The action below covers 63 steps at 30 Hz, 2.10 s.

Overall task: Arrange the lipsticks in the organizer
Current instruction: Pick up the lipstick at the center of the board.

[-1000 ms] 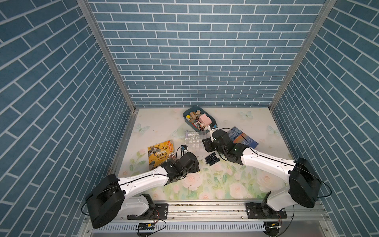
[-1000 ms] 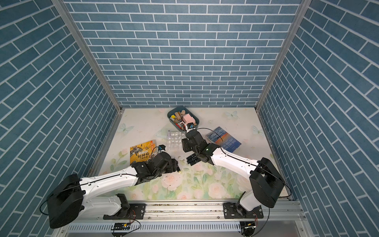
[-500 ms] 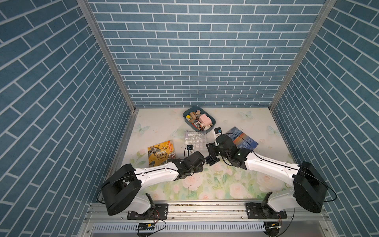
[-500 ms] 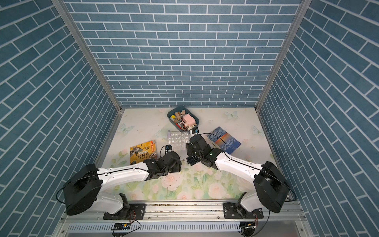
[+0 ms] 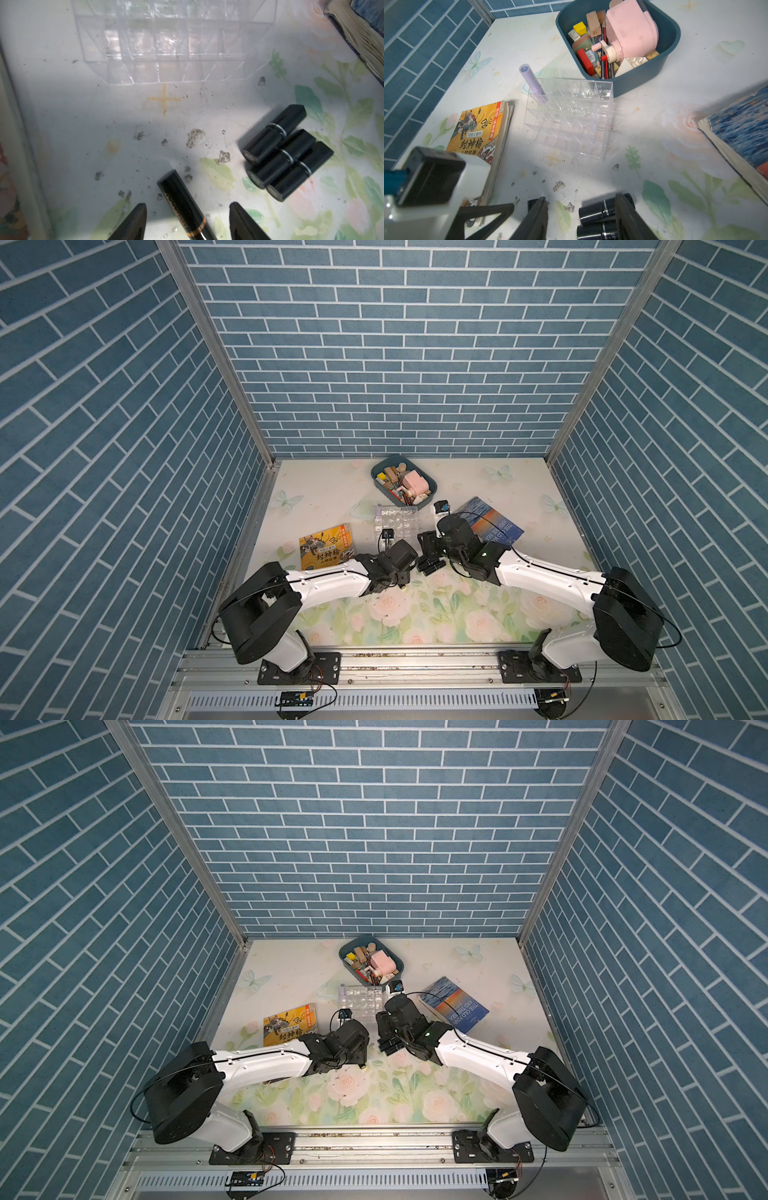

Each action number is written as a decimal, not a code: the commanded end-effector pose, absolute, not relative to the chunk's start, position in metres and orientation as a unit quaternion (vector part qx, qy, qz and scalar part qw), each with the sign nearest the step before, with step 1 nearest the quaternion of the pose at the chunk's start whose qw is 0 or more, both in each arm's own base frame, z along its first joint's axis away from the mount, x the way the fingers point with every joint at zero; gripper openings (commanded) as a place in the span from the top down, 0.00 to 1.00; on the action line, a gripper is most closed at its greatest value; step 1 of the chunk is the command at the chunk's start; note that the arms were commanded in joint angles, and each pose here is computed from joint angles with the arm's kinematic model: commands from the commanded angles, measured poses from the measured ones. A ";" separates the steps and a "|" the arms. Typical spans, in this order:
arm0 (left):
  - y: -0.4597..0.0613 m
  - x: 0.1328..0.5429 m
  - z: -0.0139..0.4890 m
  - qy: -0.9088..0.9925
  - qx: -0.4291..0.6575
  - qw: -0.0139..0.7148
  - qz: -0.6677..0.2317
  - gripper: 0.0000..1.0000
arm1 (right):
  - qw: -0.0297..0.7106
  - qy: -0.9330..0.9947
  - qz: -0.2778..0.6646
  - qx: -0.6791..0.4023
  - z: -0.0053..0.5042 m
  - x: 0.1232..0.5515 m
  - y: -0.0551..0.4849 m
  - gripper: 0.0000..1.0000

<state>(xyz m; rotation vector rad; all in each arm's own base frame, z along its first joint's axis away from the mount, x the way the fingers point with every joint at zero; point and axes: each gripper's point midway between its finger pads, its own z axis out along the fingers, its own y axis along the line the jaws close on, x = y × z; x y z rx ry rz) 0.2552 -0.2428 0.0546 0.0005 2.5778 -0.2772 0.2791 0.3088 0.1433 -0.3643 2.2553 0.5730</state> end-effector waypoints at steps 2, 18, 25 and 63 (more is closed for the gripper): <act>-0.225 0.262 0.081 0.948 -0.017 0.288 -0.134 0.30 | 0.358 0.887 0.222 -0.189 0.125 0.252 0.329 0.44; -0.146 0.279 0.103 0.930 -0.090 0.328 -0.141 0.31 | 0.277 0.890 0.163 -0.323 0.053 0.196 0.383 0.41; -0.153 0.276 0.094 0.930 -0.091 0.317 -0.163 0.31 | 0.258 0.896 0.126 -0.338 0.030 0.202 0.381 0.53; -0.224 0.224 0.130 0.847 -0.021 0.200 -0.492 0.45 | 0.420 0.692 0.198 -0.553 0.131 0.177 0.372 0.95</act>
